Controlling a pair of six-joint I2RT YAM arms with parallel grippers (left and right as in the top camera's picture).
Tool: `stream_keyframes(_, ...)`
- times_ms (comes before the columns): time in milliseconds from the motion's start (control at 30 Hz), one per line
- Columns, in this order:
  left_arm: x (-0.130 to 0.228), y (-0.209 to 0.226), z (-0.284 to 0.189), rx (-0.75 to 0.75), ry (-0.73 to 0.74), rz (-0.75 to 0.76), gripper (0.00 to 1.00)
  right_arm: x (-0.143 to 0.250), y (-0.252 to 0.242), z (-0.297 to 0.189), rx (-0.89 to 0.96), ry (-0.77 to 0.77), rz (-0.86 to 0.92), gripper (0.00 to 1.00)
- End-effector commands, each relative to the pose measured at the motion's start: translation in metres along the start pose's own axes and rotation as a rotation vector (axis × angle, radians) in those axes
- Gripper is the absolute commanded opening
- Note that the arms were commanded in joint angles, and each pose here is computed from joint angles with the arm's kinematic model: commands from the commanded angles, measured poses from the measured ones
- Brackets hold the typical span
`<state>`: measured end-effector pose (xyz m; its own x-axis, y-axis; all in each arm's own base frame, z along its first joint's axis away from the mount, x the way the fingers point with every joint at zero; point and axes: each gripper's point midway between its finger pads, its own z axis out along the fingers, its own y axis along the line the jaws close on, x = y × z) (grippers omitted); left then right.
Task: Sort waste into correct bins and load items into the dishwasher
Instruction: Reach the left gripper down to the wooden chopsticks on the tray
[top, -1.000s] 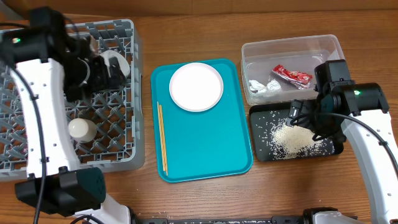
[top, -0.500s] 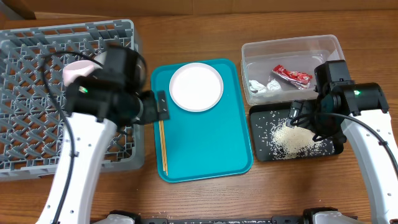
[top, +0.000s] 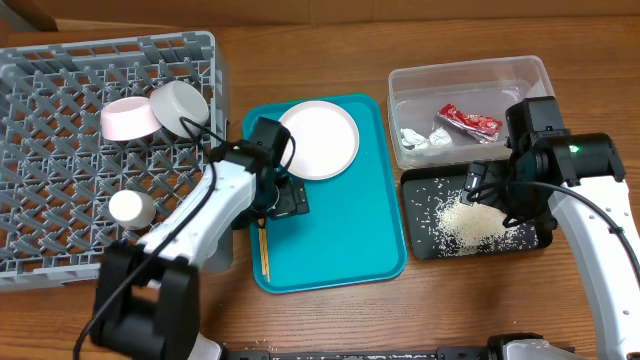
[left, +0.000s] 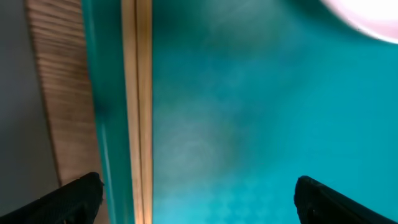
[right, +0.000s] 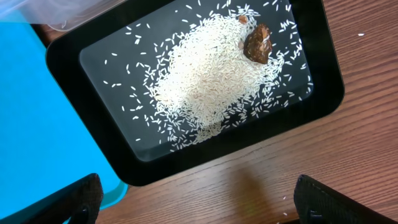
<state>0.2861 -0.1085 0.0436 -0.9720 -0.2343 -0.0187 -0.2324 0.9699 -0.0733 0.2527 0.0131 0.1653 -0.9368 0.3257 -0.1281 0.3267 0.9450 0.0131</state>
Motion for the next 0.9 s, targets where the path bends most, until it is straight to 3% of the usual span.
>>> stream_keyframes(0, 0.004, 0.003, 0.022, -0.031, 0.051, -0.005, 1.0, -0.004, -0.001, -0.004, 0.001, -0.025, 0.005, 1.0)
stream_keyframes(300, 0.007, -0.004, 0.042, -0.011, 0.104, 0.021, 0.99, -0.004, -0.001, -0.004, 0.001, -0.025, 0.005, 1.0)
stream_keyframes(400, 0.005, -0.005, 0.042, -0.006, 0.096, 0.022, 0.95, -0.003, -0.001, -0.004, 0.001, -0.024, 0.005, 1.0)
stream_keyframes(467, 0.005, -0.004, 0.042, -0.009, 0.096, 0.022, 0.81, -0.004, -0.001, -0.004, 0.001, -0.025, 0.005, 1.0)
stream_keyframes(600, 0.007, -0.006, 0.042, -0.001, 0.103, 0.026, 0.4, -0.003, -0.001, -0.004, 0.001, -0.024, 0.005, 1.0)
stream_keyframes(633, 0.007, -0.006, 0.042, -0.001, 0.103, 0.03, 0.35, -0.003, -0.001, -0.004, 0.001, -0.024, 0.005, 1.0)
stream_keyframes(667, 0.007, -0.006, 0.042, -0.001, 0.103, 0.041, 0.36, -0.003, -0.001, -0.004, 0.001, -0.024, 0.005, 1.0)
stream_keyframes(767, 0.009, -0.005, 0.042, -0.006, 0.109, 0.055, 0.62, -0.003, -0.001, -0.004, 0.001, -0.024, 0.005, 1.0)
stream_keyframes(867, 0.01, -0.001, 0.041, -0.021, 0.117, 0.052, 0.66, -0.003, -0.001, -0.004, 0.001, -0.024, 0.005, 1.0)
